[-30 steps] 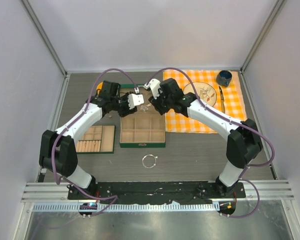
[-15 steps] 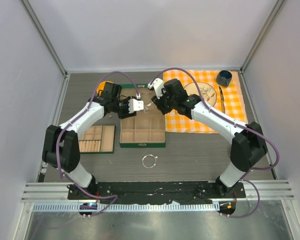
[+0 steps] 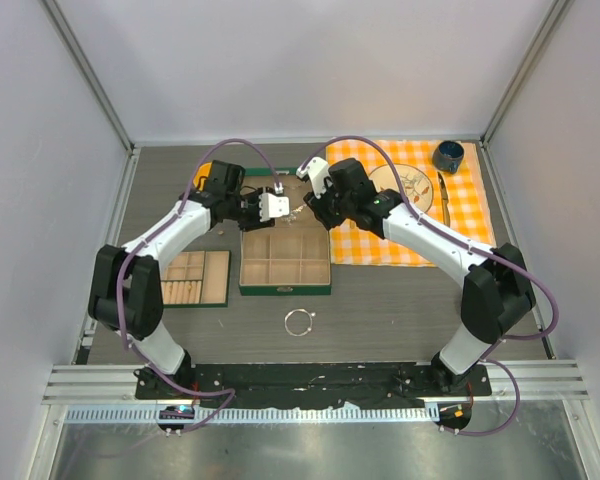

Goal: Organize the mixed jewelry

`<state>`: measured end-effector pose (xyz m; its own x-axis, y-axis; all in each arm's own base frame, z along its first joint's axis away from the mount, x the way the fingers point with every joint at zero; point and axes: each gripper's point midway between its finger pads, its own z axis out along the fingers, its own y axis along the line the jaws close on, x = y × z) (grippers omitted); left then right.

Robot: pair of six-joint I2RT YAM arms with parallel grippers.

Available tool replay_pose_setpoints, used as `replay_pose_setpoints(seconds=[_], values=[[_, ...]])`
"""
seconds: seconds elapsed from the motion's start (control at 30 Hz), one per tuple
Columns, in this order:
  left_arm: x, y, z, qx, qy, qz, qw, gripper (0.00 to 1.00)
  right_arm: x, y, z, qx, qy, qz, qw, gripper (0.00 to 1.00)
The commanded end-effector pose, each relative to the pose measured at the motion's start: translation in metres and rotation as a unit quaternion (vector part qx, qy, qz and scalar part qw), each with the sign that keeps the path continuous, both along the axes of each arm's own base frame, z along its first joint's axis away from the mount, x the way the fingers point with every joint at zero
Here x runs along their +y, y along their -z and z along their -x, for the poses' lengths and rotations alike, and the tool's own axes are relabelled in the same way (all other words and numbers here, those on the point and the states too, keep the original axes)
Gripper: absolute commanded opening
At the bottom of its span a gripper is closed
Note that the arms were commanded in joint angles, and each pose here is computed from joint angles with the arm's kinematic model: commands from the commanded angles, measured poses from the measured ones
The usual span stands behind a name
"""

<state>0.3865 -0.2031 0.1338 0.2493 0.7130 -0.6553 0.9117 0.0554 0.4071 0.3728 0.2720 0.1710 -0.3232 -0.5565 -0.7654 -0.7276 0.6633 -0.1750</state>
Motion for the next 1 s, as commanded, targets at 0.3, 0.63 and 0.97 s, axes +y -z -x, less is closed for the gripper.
replay_pose_setpoints(seconds=[0.3,0.63,0.97], values=[[-0.003,-0.018,-0.028,-0.066,0.016,-0.008,0.998,0.46,0.002,-0.035,-0.007,-0.039,0.009,-0.038,0.998,0.43],[-0.001,-0.021,-0.027,-0.069,0.018,-0.013,0.997,0.46,0.002,-0.028,-0.009,-0.031,0.009,-0.035,0.999,0.43],[0.001,-0.009,-0.027,-0.071,0.036,-0.036,0.996,0.45,0.000,-0.027,-0.008,-0.030,0.010,-0.035,0.999,0.43]])
